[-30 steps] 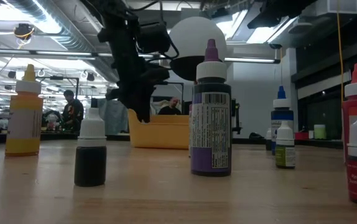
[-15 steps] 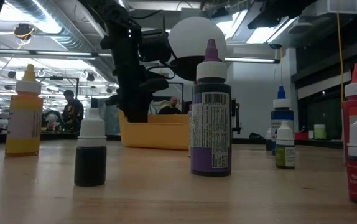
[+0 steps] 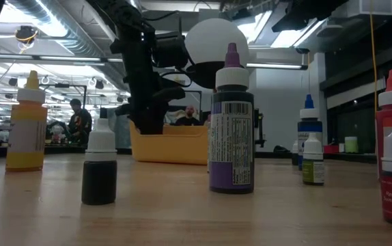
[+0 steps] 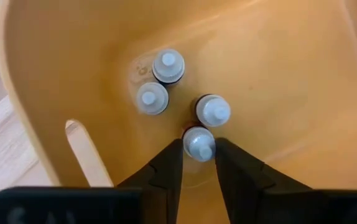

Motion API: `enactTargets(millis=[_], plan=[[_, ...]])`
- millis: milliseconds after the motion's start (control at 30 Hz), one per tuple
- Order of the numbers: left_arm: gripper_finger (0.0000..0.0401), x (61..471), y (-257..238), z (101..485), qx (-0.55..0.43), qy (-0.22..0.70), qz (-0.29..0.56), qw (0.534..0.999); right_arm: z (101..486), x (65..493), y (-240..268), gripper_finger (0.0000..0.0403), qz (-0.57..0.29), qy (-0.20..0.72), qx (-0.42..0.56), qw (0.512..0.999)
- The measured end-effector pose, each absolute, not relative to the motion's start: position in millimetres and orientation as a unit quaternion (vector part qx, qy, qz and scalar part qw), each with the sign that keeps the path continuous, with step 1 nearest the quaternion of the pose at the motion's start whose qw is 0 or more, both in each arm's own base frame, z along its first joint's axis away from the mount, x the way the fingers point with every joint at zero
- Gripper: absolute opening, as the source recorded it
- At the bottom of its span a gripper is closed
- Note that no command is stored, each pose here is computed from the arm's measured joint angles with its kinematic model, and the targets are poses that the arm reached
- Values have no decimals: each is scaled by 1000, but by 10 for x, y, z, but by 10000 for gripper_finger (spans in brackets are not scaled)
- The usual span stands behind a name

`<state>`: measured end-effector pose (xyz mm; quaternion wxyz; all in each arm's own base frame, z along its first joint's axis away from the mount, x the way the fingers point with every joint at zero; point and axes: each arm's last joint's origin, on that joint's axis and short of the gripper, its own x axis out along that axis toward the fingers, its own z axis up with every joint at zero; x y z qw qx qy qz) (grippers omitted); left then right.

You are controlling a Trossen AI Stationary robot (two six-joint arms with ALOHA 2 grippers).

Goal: Pick & Place food coloring
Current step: Put the left small red food coloring bottle into the yellow bin, then put the small black food coloring bottle into the yellow bin

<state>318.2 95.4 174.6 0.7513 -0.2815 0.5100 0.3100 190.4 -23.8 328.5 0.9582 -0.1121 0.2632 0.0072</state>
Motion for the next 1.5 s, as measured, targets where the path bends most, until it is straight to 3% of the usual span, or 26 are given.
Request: enactTargets(millis=[267, 600, 900, 1067, 1200, 1500], plan=[[108, 3203, 947, 1831, -285, 507, 311, 752, 3284, 1904, -237, 241, 8, 263, -112, 958], [108, 3335, 737, 2418, -242, 528, 297, 758, 3279, 1901, -237, 241, 6, 266, -105, 958], [97, 3384, -223, 2973, -283, 467, 228, 806, 3271, 1897, -236, 241, 8, 270, -108, 957], [95, 3375, -991, 2953, -319, 449, 180, 815, 3270, 1897, -236, 241, 14, 270, -127, 954], [95, 3307, -1489, 2882, -349, 413, 188, 820, 3270, 1898, -236, 241, 14, 271, -128, 954], [96, 3210, -2069, 2509, -350, 440, 196, 803, 3275, 1903, -236, 241, 13, 267, -128, 955]])
